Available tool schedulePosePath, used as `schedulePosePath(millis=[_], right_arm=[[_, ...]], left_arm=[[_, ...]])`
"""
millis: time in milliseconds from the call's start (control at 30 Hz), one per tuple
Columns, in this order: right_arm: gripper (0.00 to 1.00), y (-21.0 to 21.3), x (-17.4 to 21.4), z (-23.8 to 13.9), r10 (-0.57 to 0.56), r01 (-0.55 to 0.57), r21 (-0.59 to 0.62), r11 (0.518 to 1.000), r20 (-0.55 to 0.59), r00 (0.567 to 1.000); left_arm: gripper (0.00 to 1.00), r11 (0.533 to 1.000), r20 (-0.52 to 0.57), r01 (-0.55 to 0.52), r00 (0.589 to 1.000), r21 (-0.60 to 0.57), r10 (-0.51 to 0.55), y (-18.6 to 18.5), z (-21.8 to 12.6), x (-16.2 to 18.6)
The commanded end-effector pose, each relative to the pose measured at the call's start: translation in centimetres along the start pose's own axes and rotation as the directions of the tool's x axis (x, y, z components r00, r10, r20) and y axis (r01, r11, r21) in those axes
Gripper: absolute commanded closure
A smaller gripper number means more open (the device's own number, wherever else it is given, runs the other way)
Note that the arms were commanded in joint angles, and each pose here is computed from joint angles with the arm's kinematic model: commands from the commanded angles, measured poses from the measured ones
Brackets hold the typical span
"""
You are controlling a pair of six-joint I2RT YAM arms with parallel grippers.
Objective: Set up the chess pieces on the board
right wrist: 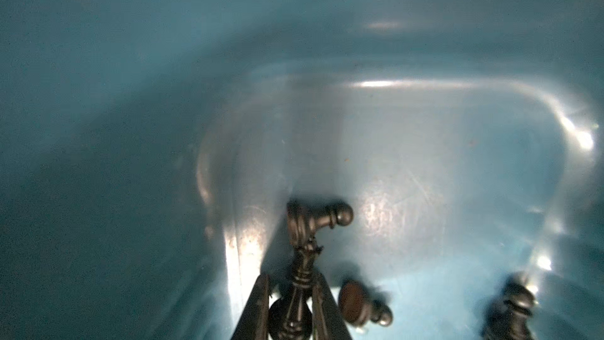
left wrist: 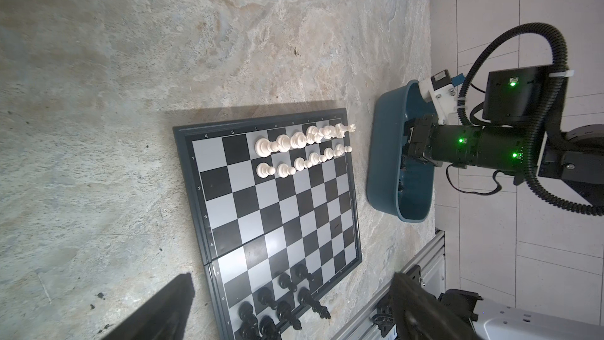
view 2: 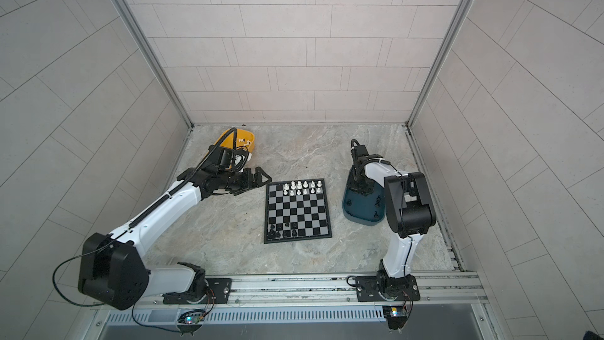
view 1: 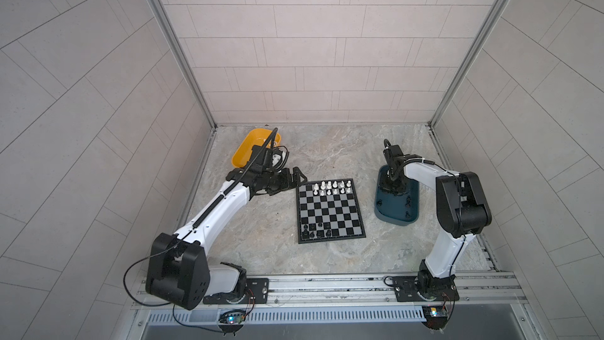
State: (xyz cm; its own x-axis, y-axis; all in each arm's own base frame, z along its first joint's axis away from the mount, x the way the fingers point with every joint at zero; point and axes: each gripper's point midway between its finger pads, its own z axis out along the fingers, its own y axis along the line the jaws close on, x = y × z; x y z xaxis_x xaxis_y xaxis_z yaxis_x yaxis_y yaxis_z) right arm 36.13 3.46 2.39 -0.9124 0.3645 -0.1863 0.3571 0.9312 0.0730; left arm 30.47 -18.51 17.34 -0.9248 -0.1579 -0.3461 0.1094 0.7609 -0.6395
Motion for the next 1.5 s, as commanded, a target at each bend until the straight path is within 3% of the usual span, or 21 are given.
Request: schedulePosePath(millis=[0, 300, 1000, 1133, 1267, 1367, 1467], right_arm=[[0.78, -1.0, 2.3, 0.8, -0.007, 0.009, 0.028, 1.000, -0.070, 0.998], [0.67, -1.4, 3.2, 0.8, -0.010, 0.013, 0.036, 0.999, -0.079, 0.997], [0.83, -1.1, 2.6, 0.9, -0.018, 0.019, 0.024, 1.000, -0.047, 0.999], [0.86, -0.4, 1.1, -1.6, -0.024, 0.025, -0.025, 0.999, 0.063, 0.998], [0.86, 0.1, -0.4, -6.7, -0.043, 0.060, -0.065, 0.996, 0.239, 0.970], [0.86, 1.8, -0.8, -10.9, -0.113, 0.169, -0.110, 0.980, 0.391, 0.913], [0.86, 4.3, -0.4, -14.7, -0.204, 0.305, -0.112, 0.946, 0.526, 0.826]], left_arm=[[0.00, 1.000, 0.020, -0.001, 1.000, 0.022, 0.001, -0.7, -0.7, -0.4], [0.00, 1.000, 0.024, 0.006, 1.000, 0.014, -0.007, -0.3, -0.5, -0.3], [0.00, 1.000, 0.025, 0.006, 1.000, 0.021, -0.007, -0.8, -0.7, -0.6], [0.00, 0.999, 0.012, 0.023, 1.000, 0.028, -0.023, -0.9, -0.6, -0.7], [0.01, 0.998, 0.001, 0.040, 0.999, 0.049, -0.040, -1.6, -0.6, -1.0], [0.02, 0.995, 0.006, 0.046, 0.999, 0.087, -0.047, -2.4, -0.6, -1.5], [0.03, 0.993, 0.009, 0.045, 0.999, 0.113, -0.046, -3.3, -0.8, -2.2]])
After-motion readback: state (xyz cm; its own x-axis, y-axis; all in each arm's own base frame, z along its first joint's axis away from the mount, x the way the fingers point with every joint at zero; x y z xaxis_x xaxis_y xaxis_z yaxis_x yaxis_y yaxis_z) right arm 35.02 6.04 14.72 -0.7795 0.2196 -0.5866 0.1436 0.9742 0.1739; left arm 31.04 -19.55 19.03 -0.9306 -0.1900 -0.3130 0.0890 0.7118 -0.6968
